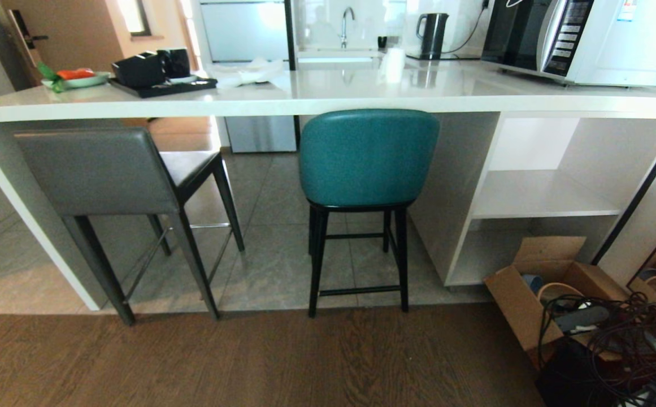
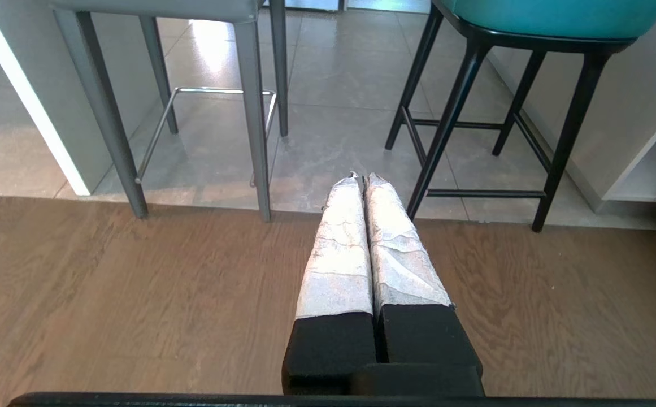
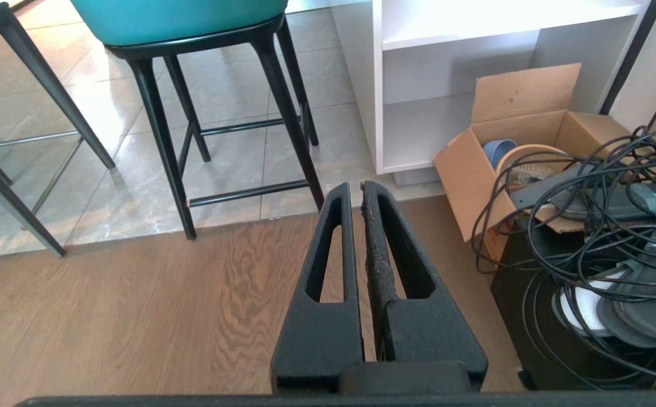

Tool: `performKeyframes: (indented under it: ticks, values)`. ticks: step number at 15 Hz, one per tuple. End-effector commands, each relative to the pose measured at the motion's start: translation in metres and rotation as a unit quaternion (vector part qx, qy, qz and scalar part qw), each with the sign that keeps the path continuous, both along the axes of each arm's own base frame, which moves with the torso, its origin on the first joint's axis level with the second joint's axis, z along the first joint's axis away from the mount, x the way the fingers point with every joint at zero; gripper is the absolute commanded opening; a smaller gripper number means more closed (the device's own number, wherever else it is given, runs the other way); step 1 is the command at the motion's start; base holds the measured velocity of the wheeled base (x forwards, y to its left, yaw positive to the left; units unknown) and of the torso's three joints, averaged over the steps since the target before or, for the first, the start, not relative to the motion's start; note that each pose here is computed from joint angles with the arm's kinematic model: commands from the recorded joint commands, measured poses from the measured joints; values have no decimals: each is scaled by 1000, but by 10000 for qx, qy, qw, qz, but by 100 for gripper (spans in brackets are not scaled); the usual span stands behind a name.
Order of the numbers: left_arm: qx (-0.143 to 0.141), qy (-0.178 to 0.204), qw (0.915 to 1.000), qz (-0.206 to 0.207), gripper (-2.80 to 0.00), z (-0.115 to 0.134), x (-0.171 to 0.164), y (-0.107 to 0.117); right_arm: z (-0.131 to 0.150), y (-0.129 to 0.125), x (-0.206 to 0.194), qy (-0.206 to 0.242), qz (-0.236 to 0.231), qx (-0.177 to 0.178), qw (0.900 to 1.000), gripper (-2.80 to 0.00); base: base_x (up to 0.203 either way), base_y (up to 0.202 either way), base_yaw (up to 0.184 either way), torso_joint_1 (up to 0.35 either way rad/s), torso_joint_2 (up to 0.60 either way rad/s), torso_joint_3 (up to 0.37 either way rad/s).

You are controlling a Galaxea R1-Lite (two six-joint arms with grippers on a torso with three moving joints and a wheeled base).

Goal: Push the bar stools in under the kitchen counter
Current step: Pull the blue chair out from under the dining table

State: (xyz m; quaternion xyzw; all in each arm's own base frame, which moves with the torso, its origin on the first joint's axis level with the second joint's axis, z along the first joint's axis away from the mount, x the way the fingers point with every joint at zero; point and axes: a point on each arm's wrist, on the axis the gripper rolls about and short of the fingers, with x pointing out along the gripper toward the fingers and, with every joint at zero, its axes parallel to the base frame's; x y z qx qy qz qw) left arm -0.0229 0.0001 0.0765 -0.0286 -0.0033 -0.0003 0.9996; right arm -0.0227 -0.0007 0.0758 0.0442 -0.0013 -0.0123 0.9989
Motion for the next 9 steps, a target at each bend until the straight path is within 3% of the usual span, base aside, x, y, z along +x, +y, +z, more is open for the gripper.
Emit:
performKeyframes:
  ticks: [1,3,9]
  values:
    - [-5,-5,10000,2,-280,0,0,0,0,0,0,0,0,2,10000,-280,0,0,0,0,0,0]
    - [-5,-5,10000,2,-280,0,0,0,0,0,0,7,0,2,10000,-280,0,0,0,0,0,0]
    - [-5,-5,10000,10,-280,0,0,0,0,0,0,0,-7,10,10000,-280,188,0,2,5,2,1]
